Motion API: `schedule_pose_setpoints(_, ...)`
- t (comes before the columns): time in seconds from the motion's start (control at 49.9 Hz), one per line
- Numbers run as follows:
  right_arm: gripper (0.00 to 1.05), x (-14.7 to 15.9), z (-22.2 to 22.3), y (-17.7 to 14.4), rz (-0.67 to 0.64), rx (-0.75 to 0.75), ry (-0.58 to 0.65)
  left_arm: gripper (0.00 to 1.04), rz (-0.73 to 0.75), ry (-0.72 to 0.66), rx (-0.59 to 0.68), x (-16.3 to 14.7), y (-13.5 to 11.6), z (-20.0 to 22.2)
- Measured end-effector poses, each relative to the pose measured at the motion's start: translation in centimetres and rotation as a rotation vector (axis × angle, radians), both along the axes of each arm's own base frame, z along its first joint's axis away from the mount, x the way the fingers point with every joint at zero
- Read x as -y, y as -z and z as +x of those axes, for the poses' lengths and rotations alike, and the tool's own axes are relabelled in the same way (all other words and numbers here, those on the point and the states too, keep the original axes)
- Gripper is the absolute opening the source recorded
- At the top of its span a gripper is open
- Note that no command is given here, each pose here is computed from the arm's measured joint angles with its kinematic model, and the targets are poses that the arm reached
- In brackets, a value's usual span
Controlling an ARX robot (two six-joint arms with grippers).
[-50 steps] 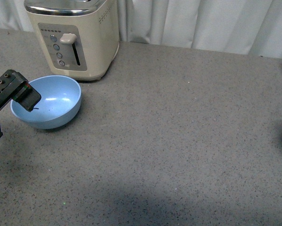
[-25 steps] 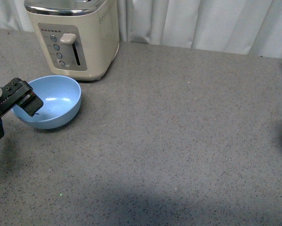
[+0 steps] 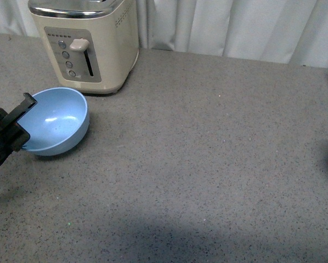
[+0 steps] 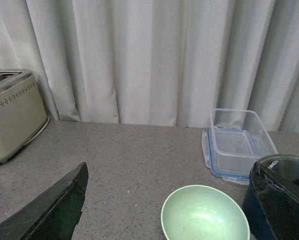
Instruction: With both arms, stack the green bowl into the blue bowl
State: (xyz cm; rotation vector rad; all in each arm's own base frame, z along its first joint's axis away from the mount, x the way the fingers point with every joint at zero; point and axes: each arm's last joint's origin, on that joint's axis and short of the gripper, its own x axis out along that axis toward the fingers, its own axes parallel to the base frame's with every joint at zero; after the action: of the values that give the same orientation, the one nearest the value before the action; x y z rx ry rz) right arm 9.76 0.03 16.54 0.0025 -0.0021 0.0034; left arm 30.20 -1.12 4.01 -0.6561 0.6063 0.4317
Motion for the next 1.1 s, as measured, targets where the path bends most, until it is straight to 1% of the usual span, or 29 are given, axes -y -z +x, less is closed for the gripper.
schedule_pose_setpoints(0.08, 0.96, 0.0, 0.0, 0.0, 0.000, 0.000, 0.000, 0.04, -0.008, 0.003, 0.006, 0.0, 0.0, 0.0)
schedule_pose_setpoints(0.1, 0.96, 0.0, 0.0, 0.0, 0.000, 0.000, 0.000, 0.04, -0.013, 0.000, 0.009, 0.0, 0.0, 0.0)
schedule_pose_setpoints(0.22, 0.96, 0.0, 0.0, 0.0, 0.000, 0.000, 0.000, 0.04, -0.027, 0.013, 0.030, 0.1, -0.3, -0.1)
schedule_pose_setpoints(0.401, 0.96, 0.0, 0.0, 0.0, 0.000, 0.000, 0.000, 0.04, -0.050, 0.058, 0.076, 0.7, -1.6, -0.6)
schedule_pose_setpoints(0.521, 0.96, 0.0, 0.0, 0.0, 0.000, 0.000, 0.000, 0.04, -0.062, 0.116, 0.094, 1.5, -2.3, -1.3)
schedule_pose_setpoints(0.581, 0.96, 0.0, 0.0, 0.0, 0.000, 0.000, 0.000, 0.04, -0.065, 0.155, 0.105, 2.2, -2.5, -1.9)
schedule_pose_setpoints(0.721, 0.96, 0.0, 0.0, 0.0, 0.000, 0.000, 0.000, 0.04, -0.085, 0.241, 0.086, 4.2, -1.7, -3.7)
schedule_pose_setpoints(0.882, 0.96, 0.0, 0.0, 0.0, 0.000, 0.000, 0.000, 0.04, -0.111, 0.296, 0.071, 5.9, -1.0, -4.7)
schedule_pose_setpoints(1.102, 0.96, 0.0, 0.0, 0.0, 0.000, 0.000, 0.000, 0.04, -0.206, 0.417, 0.096, 9.3, -0.9, -6.5)
